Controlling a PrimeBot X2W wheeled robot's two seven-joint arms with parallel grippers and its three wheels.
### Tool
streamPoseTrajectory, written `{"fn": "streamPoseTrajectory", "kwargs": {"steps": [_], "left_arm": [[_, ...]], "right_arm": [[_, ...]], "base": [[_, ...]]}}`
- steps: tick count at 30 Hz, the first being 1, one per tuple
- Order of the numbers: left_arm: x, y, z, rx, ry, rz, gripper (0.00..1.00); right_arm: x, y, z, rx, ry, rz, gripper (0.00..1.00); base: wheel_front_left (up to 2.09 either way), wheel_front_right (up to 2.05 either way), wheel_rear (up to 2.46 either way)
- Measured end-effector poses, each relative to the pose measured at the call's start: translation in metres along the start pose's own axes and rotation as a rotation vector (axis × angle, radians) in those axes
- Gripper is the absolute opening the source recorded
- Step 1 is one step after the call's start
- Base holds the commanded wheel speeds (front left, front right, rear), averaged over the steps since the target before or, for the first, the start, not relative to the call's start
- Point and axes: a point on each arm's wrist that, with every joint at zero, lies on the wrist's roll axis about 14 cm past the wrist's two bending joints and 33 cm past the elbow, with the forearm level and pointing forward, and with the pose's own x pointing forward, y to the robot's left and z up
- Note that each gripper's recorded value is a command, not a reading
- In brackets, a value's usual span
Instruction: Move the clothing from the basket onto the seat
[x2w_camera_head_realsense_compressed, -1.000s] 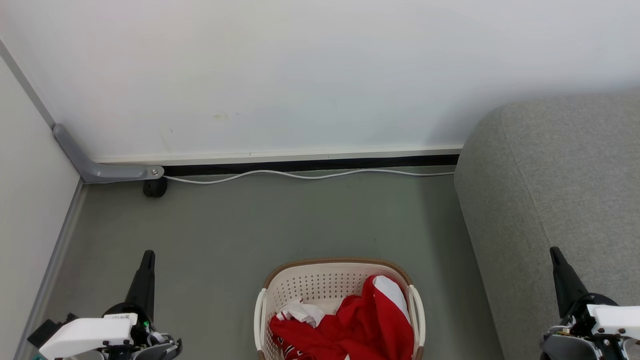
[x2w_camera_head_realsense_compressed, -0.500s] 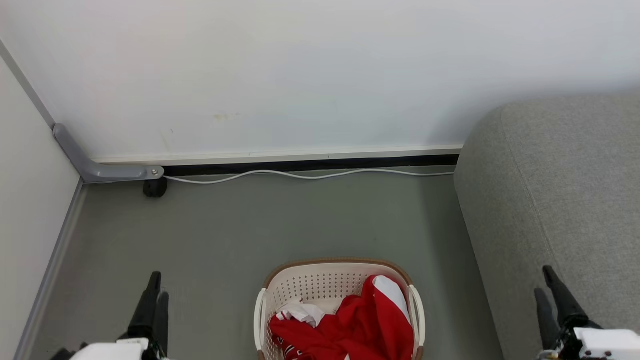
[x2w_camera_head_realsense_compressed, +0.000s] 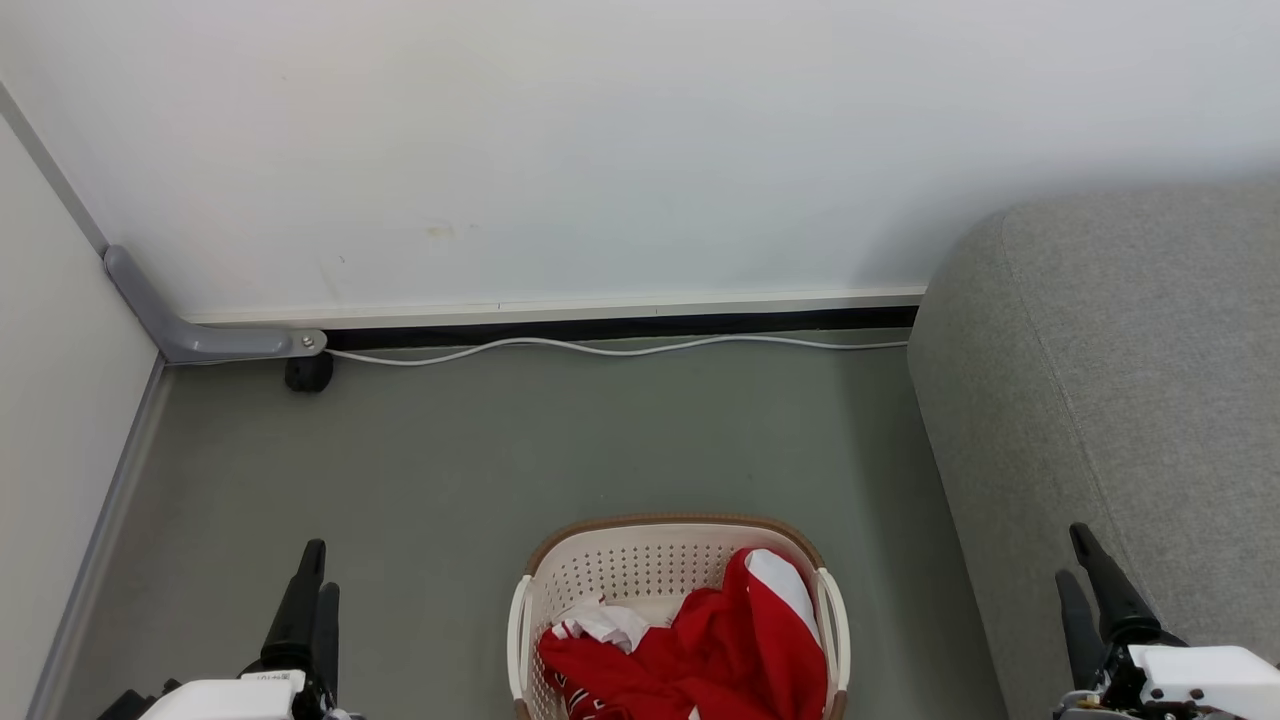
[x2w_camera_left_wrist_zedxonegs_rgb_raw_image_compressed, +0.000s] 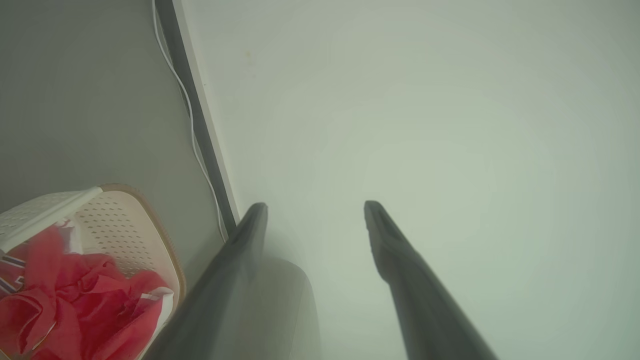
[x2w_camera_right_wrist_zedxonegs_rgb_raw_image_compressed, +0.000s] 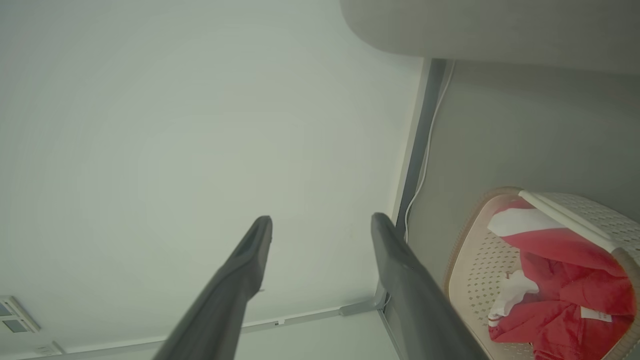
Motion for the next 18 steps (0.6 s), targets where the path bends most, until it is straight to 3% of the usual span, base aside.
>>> {"fn": "streamPoseTrajectory", "kwargs": {"steps": [18], "left_arm": [[0.012, -0.010, 0.000, 0.206, -0.005, -0.016, 1.00]], "right_arm": [[0.017, 0.014, -0.005, -0.182, 0.022, 0.021, 1.00]], "base": [[0.00, 0.00, 0.00]]}}
